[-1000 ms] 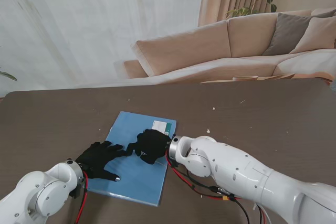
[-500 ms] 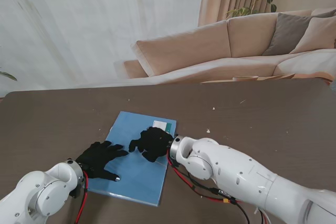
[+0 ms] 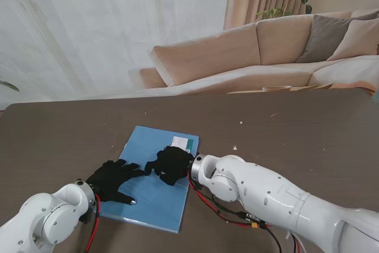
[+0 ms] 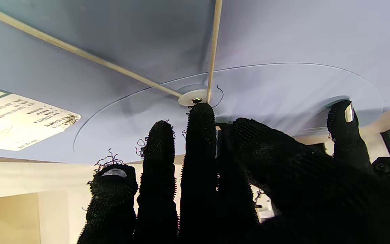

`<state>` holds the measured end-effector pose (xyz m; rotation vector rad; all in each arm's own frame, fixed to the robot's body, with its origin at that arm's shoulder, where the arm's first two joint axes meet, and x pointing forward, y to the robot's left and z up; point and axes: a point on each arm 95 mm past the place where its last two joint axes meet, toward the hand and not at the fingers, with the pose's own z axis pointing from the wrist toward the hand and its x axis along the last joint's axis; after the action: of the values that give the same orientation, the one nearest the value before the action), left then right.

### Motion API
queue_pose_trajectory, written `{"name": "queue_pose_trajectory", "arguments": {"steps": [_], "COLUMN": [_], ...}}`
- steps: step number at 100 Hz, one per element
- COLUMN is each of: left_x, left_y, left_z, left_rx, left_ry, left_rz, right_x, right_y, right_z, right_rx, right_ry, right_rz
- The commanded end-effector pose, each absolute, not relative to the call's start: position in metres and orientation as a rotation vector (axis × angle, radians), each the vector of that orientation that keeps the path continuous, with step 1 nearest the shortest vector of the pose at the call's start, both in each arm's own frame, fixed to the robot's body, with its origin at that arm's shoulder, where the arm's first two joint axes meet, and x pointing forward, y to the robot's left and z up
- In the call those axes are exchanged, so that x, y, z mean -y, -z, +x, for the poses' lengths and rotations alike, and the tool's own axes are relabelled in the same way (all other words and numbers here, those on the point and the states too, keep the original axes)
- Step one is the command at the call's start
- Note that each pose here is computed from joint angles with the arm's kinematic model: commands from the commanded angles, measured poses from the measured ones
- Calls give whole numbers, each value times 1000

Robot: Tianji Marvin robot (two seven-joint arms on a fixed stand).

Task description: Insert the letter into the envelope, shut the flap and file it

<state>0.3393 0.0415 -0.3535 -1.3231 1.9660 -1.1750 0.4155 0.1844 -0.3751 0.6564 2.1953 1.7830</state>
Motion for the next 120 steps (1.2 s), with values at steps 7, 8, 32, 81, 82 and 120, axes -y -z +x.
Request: {"name": "queue_pose_trajectory", "arguments": {"steps": [7,8,32,81,82,120], "left_x": [-39,-39,-39,-40,-40,-38], "left_y": [361,361,361,360,360,338], "left_z": [334,334,335,336,336,334], "left_rx": [-1992,-1993,-1989,-1973,-1973,-1894], "left_ry": [1151,1151,1150,1143,1143,1296], "left_rz": [-1347,-1346,-1347,-1356,-1357,-1394], "right_x": [-188,-188,-189,-183,-183,-158], "right_y": [380,380,380,370,370,333], "right_z": [412,412,412,403,402,379], "right_rx": [-2238,-2239,-2254,-2218,-2216,-1940], "right_ry": [-1770,-1770,-1762,-1766,-1769,-1913], "right_rz": [650,650,643,700,702,904]}}
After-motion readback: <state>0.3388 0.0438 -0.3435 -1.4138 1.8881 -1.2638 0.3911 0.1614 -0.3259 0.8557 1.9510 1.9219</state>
